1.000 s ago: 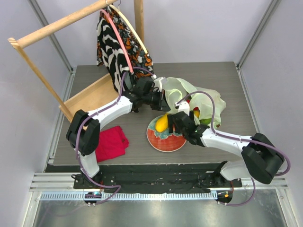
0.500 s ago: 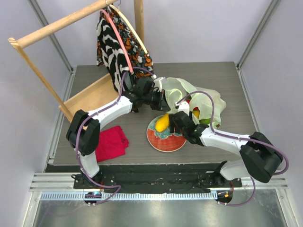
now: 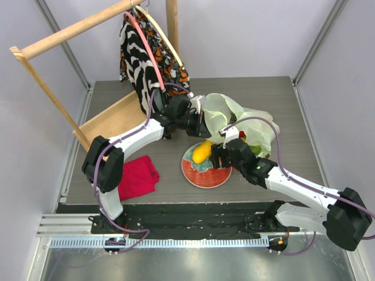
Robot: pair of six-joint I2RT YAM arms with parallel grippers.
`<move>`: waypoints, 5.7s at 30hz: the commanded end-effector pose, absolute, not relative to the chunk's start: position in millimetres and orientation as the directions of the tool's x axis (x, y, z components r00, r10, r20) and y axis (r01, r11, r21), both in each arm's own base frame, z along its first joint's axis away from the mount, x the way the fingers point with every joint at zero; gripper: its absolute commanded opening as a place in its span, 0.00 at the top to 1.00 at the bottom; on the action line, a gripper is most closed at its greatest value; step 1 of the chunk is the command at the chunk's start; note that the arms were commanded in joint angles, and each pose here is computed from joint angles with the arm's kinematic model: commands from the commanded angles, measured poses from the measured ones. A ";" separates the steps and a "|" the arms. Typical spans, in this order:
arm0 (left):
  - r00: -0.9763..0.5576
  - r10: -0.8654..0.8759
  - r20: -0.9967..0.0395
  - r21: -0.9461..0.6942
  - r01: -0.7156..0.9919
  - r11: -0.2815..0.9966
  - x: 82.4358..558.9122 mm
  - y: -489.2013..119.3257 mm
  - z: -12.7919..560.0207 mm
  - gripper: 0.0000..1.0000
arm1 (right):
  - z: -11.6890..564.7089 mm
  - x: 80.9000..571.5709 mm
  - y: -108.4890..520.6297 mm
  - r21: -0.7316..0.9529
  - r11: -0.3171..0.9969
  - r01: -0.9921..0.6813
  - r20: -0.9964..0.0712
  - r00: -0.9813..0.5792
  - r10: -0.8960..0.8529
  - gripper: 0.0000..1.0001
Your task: Place the fruits into the plastic bag
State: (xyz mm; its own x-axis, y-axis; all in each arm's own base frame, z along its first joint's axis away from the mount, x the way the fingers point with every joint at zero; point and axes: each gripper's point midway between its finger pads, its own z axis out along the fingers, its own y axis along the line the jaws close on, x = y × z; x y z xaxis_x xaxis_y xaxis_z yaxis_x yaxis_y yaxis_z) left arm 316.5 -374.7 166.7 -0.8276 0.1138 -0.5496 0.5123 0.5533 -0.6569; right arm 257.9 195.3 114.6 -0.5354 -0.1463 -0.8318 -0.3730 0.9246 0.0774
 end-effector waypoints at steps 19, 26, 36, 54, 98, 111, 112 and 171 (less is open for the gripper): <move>-0.788 0.090 -0.609 -0.653 0.563 0.506 315.0 -377.3 203.1 1.00 | 317.6 258.5 174.1 0.211 0.886 -0.414 -0.968 -0.213 0.131 0.75; -0.783 0.088 -0.616 -0.651 0.568 0.503 314.4 -376.8 206.2 1.00 | 334.6 301.1 117.7 0.170 0.973 -0.157 -0.978 -0.149 0.147 0.74; -0.782 0.086 -0.618 -0.651 0.569 0.503 315.1 -376.4 207.5 1.00 | 297.5 355.0 103.0 0.084 0.996 0.007 -0.965 -0.248 0.083 0.79; -0.791 0.090 -0.606 -0.656 0.560 0.506 315.8 -377.6 201.0 1.00 | 256.8 385.9 159.0 0.193 0.971 -0.143 -0.930 -0.342 0.134 0.79; -0.792 0.094 -0.604 -0.671 0.568 0.476 308.7 -382.5 207.7 1.00 | 146.5 401.0 89.8 -0.107 0.963 0.248 -0.854 -0.519 0.038 0.20; -0.793 0.092 -0.602 -0.672 0.566 0.478 308.9 -382.4 207.7 1.00 | 187.4 391.2 90.4 -0.026 0.974 0.225 -0.886 -0.457 0.082 0.11; -0.792 0.093 -0.603 -0.671 0.567 0.478 308.9 -382.4 207.2 1.00 | 190.9 389.0 89.9 -0.019 0.975 0.223 -0.888 -0.452 0.086 0.11; -0.788 0.072 -0.612 -0.677 0.568 0.468 307.5 -381.8 216.8 1.00 | 130.4 275.7 266.9 0.505 0.838 0.207 -0.648 -0.551 0.526 0.16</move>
State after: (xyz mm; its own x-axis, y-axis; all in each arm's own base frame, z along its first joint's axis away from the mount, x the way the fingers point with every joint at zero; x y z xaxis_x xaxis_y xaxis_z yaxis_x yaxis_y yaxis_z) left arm 310.4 -377.5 185.7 -0.8253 0.0947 -0.5567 0.5164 0.5253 -0.6763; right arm 252.6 272.6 108.3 -0.6711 0.3752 -0.6394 0.0661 0.8893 0.4524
